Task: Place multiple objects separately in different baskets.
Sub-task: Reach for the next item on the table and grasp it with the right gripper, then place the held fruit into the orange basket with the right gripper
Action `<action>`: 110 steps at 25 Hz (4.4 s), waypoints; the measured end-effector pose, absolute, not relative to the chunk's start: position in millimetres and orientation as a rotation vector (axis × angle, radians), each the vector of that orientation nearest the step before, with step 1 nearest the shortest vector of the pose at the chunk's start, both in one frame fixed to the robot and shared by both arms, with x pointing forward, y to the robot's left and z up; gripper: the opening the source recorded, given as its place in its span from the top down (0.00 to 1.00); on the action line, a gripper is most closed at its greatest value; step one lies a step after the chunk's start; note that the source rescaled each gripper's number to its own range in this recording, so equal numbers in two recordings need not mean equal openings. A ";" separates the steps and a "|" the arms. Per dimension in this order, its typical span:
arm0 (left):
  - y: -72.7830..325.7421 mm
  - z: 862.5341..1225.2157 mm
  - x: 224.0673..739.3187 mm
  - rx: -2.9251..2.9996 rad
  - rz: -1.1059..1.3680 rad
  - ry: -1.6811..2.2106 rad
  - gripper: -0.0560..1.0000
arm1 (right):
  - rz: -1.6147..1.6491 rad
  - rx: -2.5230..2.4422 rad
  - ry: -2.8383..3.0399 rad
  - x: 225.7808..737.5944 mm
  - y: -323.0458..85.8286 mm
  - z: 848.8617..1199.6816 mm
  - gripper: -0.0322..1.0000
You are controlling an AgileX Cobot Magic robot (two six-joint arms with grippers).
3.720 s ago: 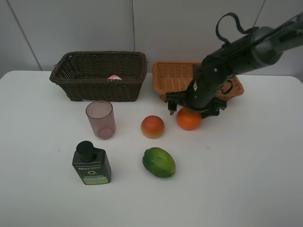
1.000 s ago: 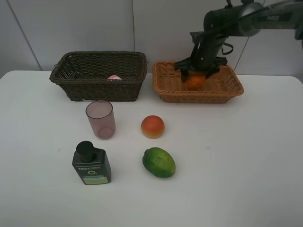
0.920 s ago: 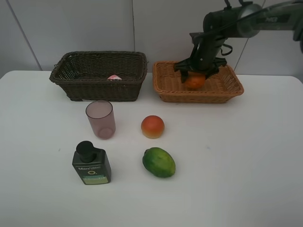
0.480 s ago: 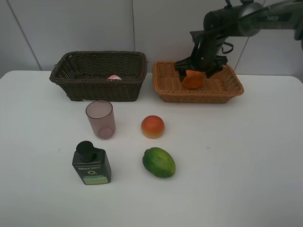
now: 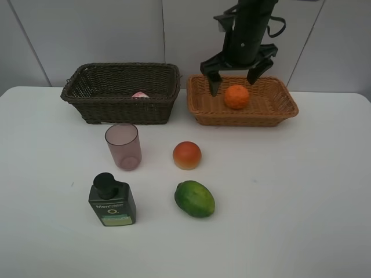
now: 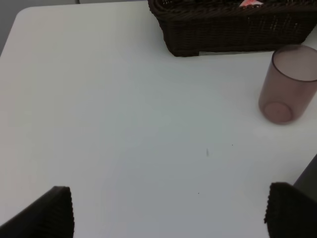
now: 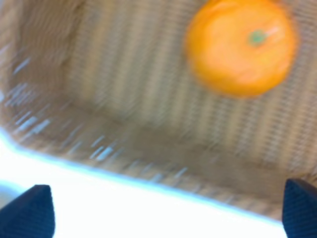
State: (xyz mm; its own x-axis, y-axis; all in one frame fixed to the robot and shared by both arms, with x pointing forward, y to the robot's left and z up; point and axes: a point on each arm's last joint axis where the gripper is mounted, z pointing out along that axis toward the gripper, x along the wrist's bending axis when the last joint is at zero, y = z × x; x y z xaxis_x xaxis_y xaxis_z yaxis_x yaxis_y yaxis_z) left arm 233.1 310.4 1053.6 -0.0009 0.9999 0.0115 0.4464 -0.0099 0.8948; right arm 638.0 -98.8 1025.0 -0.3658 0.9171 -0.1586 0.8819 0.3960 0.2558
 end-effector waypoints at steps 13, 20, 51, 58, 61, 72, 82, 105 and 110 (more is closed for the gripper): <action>310.4 1053.6 233.1 1.549 0.964 1.539 0.00 | 0.182 1.298 2.765 493.9 -54.3 1001.7 0.00; 310.4 1053.6 233.1 1.549 0.964 1.539 0.00 | 0.237 1.137 2.856 452.0 -42.8 959.3 0.00; 310.4 1053.6 233.1 1.549 0.964 1.539 0.00 | 0.179 1.129 2.827 459.8 -36.3 893.9 0.02; 310.4 1053.6 233.1 1.549 0.964 1.539 0.00 | 0.184 1.133 2.825 460.1 -35.9 892.9 0.21; 310.4 1053.6 233.1 1.549 0.964 1.539 0.00 | 0.159 1.131 2.831 460.1 -36.2 887.4 0.44; 310.4 1053.6 233.1 1.549 0.964 1.539 0.00 | 0.153 1.116 2.830 460.6 -36.5 886.8 0.48; 310.4 1053.6 233.1 1.549 0.964 1.539 0.00 | 0.153 1.115 2.830 460.6 -36.5 886.8 0.48; 310.4 1053.6 233.1 1.549 0.964 1.539 0.00 | 0.285 1.453 2.545 543.8 -61.6 1003.0 0.48; 310.4 1053.6 233.1 1.549 0.964 1.539 0.00 | 0.404 1.626 2.344 591.9 -113.1 1015.9 0.48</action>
